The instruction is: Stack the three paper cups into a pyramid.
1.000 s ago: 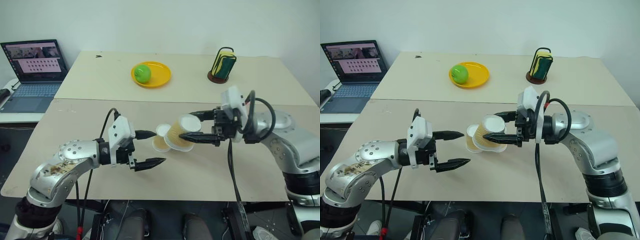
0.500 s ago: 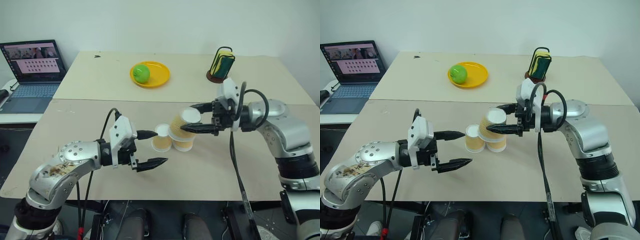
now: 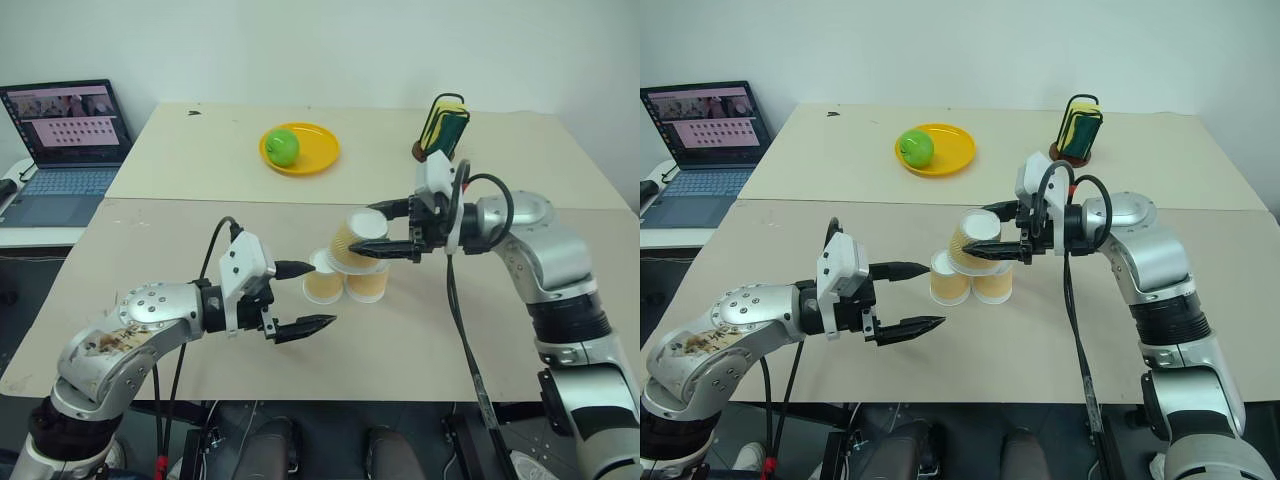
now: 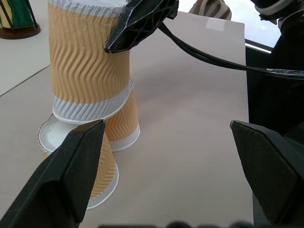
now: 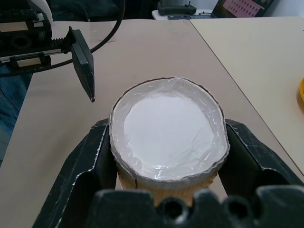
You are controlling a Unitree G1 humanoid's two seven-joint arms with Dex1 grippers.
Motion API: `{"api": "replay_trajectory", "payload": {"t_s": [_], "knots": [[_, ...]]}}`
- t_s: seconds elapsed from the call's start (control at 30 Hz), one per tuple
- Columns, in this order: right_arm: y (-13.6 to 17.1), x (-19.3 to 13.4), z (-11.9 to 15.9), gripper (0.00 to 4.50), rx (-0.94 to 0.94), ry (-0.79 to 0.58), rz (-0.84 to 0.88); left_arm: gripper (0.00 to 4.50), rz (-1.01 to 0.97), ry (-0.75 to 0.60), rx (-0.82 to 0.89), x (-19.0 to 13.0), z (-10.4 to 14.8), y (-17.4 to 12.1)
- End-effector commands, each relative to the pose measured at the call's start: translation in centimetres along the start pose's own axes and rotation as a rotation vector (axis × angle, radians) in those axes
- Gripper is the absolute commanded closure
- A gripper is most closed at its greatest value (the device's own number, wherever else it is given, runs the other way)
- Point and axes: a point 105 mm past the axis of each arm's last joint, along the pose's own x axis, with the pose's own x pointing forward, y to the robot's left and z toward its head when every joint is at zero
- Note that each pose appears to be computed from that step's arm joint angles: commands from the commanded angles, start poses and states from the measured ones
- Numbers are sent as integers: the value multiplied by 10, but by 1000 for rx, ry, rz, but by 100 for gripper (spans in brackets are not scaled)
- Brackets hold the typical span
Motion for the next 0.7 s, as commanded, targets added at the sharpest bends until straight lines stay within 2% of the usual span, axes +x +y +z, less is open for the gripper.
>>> {"api": "replay_trajectory", "payload": {"t_s": [0.03,0.1,0.17,0.23,0.27,0.7], "knots": [[-5,-3,6,186,-40,-9,-16,0,-8,-22,38,-3,8,-5],[-7,-3,6,186,-40,-11,-25,0,-8,-22,39,-3,8,-5],[-8,-4,6,87,-40,-14,-33,0,-8,-24,39,-3,8,-5],[-9,-4,6,44,-43,-15,-38,0,-9,-24,39,-2,8,-5],[-9,-4,5,2,-44,-15,-39,0,-9,-24,39,-2,8,-5],[-1,-14,11,2,-64,-7,-15,0,-13,-28,39,-2,8,-4]]}}
